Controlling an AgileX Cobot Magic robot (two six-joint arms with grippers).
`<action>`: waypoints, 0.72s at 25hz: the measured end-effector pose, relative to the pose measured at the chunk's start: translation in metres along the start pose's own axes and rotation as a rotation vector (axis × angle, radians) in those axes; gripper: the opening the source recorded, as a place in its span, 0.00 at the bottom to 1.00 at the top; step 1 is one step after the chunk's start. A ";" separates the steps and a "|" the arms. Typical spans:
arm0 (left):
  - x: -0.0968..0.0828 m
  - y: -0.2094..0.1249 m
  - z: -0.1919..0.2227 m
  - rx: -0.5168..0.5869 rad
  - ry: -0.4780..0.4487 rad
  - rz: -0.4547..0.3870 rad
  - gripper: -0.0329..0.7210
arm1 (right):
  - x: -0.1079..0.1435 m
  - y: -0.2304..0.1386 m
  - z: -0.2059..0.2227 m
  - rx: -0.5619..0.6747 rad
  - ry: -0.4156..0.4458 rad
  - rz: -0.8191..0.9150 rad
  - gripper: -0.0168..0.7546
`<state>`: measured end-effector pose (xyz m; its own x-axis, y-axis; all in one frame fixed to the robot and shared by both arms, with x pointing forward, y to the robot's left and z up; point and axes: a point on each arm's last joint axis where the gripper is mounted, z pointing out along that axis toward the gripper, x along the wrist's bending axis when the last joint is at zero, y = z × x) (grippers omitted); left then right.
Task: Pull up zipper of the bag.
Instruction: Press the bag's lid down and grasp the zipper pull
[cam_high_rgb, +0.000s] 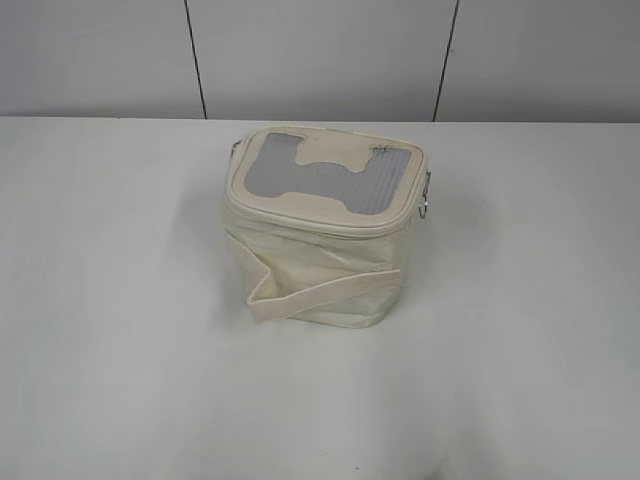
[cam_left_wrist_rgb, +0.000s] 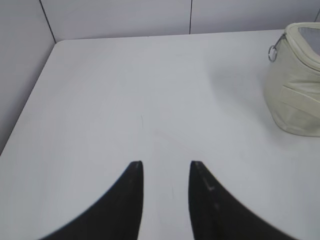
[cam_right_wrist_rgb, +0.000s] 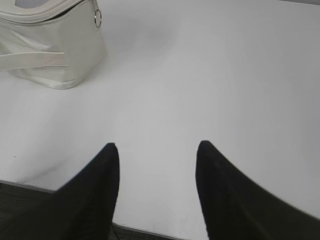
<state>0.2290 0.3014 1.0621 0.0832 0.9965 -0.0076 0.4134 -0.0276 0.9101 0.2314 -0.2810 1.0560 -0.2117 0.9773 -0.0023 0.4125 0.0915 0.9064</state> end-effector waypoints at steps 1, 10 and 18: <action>0.000 0.000 0.000 0.000 0.000 0.000 0.36 | 0.001 0.000 0.000 -0.003 0.011 0.007 0.54; 0.000 0.000 0.000 0.000 0.000 0.000 0.36 | 0.013 0.052 0.036 -0.108 0.285 0.119 0.54; 0.000 0.000 0.000 0.000 0.000 0.000 0.36 | -0.001 0.127 0.135 0.046 0.469 0.050 0.54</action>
<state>0.2290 0.3014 1.0621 0.0832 0.9965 -0.0076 0.4134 -0.0276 0.9101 0.4042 -0.2441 1.1143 -0.5639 0.7898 0.2413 0.4687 0.0654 0.8809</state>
